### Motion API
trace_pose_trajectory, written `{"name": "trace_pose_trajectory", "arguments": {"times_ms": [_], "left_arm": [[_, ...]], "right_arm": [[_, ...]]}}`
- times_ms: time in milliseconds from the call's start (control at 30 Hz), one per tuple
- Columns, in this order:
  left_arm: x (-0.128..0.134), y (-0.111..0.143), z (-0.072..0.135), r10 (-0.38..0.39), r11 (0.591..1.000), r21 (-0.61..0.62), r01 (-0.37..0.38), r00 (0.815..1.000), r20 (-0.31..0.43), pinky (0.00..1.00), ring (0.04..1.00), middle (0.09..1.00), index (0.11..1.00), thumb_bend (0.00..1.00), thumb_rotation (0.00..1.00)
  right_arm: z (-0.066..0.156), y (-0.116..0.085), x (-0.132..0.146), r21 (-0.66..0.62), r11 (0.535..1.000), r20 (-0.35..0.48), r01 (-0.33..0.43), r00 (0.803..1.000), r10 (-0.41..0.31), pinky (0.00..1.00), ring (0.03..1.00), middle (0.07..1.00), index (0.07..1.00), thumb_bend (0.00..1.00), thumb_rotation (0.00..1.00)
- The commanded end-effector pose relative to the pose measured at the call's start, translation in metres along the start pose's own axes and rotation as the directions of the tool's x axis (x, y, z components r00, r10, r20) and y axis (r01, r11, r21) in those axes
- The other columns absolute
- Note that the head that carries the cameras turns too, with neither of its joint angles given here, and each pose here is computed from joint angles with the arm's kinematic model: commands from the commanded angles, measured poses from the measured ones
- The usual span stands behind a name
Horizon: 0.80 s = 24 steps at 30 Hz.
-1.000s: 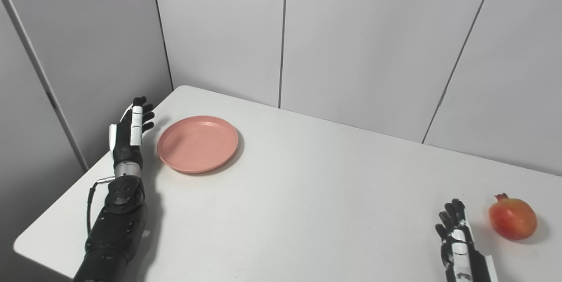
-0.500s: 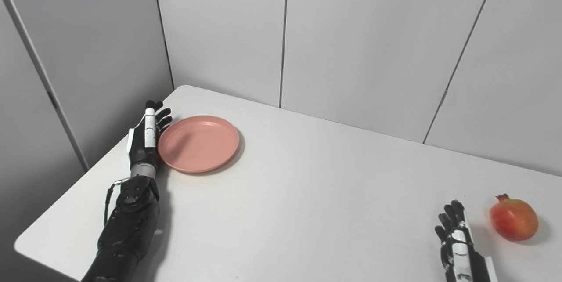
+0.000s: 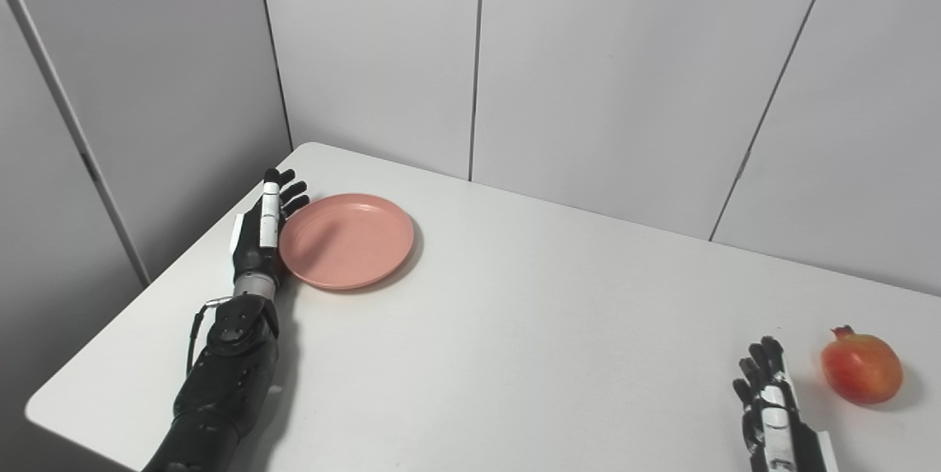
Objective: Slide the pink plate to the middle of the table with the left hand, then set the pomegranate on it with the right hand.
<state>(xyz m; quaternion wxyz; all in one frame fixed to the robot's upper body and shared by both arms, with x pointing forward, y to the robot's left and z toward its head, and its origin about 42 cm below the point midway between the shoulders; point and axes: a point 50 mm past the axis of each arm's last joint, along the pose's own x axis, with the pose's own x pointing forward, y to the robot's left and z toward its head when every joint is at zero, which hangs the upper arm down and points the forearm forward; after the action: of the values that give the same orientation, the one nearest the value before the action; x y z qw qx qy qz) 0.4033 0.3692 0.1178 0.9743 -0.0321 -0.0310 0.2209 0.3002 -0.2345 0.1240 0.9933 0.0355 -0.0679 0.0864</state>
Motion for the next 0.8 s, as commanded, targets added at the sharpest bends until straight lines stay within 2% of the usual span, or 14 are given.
{"name": "trace_pose_trajectory", "arguments": {"times_ms": [0, 167, 267, 533, 667, 767], "left_arm": [[0.009, -0.018, 0.018, -0.060, 0.998, -0.013, 0.061, 0.997, 0.042, 0.84, 0.852, 0.843, 0.842, 0.77, 1.00], [0.005, -0.041, 0.022, -0.060, 0.998, 0.014, 0.059, 0.997, 0.055, 0.87, 0.864, 0.859, 0.850, 0.74, 1.00], [-0.001, -0.054, 0.024, -0.079, 0.996, 0.052, 0.076, 0.995, 0.060, 0.85, 0.857, 0.855, 0.845, 0.72, 1.00], [-0.015, -0.081, 0.022, -0.127, 0.989, 0.083, 0.124, 0.991, 0.032, 0.87, 0.864, 0.864, 0.865, 0.71, 1.00], [-0.022, -0.095, 0.024, -0.175, 0.984, -0.051, 0.173, 0.984, -0.030, 0.88, 0.881, 0.879, 0.876, 0.73, 1.00], [-0.027, -0.107, 0.026, -0.203, 0.978, -0.068, 0.199, 0.978, -0.049, 0.87, 0.886, 0.884, 0.882, 0.74, 1.00]], "right_arm": [[0.018, 0.000, 0.010, -0.002, 1.000, 0.061, -0.014, 0.998, 0.014, 1.00, 1.000, 1.000, 1.000, 0.44, 0.93], [0.018, -0.001, 0.011, -0.007, 1.000, 0.057, -0.014, 0.998, 0.014, 1.00, 1.000, 1.000, 1.000, 0.46, 0.93], [0.019, -0.001, 0.011, -0.014, 1.000, 0.066, -0.015, 0.998, 0.016, 1.00, 1.000, 1.000, 1.000, 0.44, 0.94], [0.021, 0.000, 0.011, -0.009, 1.000, 0.063, -0.013, 0.998, 0.013, 1.00, 1.000, 1.000, 1.000, 0.42, 0.95], [0.021, 0.000, 0.010, -0.018, 1.000, 0.063, -0.015, 0.998, 0.016, 1.00, 1.000, 1.000, 1.000, 0.43, 0.95], [0.021, 0.001, 0.010, -0.007, 1.000, 0.060, -0.005, 0.998, 0.005, 1.00, 1.000, 1.000, 1.000, 0.44, 0.94]]}}
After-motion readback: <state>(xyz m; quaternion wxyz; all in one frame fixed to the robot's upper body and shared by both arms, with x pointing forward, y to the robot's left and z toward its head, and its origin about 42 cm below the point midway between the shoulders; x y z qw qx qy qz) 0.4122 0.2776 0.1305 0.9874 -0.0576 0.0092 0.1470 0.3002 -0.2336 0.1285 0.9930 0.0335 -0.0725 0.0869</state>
